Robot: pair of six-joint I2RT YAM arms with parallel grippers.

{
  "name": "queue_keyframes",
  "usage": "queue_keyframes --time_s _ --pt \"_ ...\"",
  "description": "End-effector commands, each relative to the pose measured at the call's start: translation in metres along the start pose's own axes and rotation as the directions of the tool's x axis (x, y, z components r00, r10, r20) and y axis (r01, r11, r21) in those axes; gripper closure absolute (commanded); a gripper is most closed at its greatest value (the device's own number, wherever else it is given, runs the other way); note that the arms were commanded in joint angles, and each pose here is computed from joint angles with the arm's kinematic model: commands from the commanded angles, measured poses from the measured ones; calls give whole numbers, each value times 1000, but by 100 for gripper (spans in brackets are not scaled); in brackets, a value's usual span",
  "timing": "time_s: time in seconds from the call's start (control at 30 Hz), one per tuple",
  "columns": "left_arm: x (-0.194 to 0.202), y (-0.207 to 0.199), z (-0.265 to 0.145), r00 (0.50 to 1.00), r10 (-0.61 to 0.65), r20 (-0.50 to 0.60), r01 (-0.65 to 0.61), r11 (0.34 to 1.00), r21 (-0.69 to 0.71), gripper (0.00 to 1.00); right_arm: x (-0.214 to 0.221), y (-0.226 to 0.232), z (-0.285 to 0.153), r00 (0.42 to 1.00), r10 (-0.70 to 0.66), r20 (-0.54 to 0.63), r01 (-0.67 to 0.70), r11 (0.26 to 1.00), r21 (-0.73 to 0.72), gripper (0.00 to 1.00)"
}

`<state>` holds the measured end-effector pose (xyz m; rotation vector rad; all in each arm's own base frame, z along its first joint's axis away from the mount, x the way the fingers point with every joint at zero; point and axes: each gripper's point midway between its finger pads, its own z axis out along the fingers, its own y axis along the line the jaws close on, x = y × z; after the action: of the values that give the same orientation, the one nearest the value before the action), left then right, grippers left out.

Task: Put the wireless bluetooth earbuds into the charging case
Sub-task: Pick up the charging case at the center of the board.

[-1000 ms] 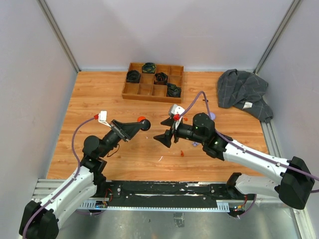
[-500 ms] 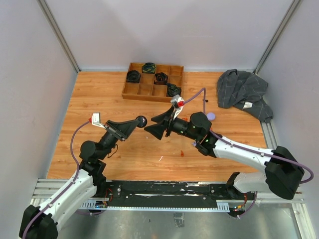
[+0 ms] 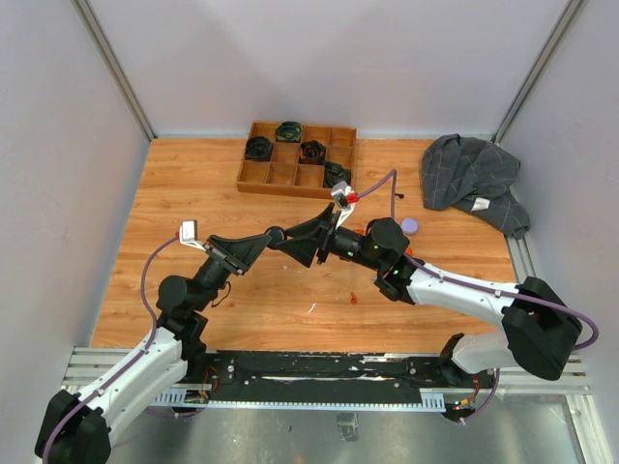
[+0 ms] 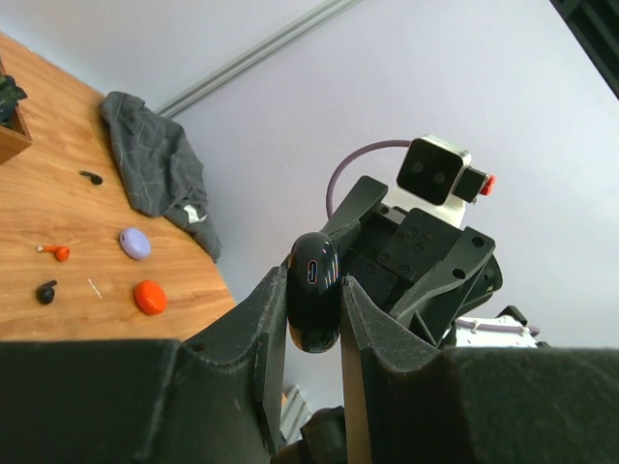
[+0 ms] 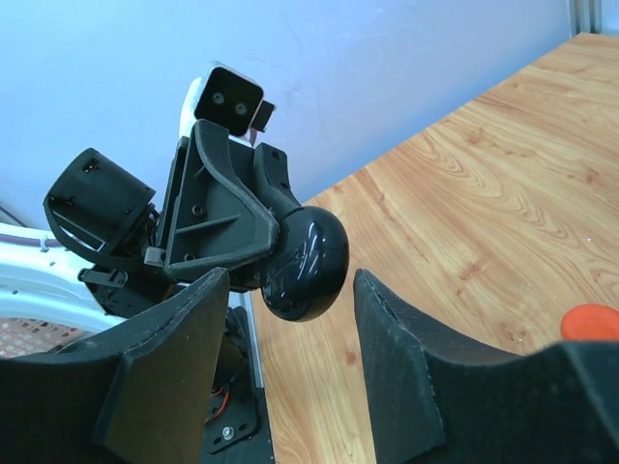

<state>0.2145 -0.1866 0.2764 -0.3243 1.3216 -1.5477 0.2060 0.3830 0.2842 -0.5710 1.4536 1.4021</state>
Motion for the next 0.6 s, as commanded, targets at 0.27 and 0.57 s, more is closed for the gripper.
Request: queue_keyframes --time_s 0.27,0.57 --pt "2 -12 -1 1000 -17 3 17 998 64 85 -15 7 1 999 8 51 -5 998 -68 73" --pt "7 -7 -4 1000 24 -13 -23 998 65 48 -17 2 -6 1000 0 26 2 996 -91 95"
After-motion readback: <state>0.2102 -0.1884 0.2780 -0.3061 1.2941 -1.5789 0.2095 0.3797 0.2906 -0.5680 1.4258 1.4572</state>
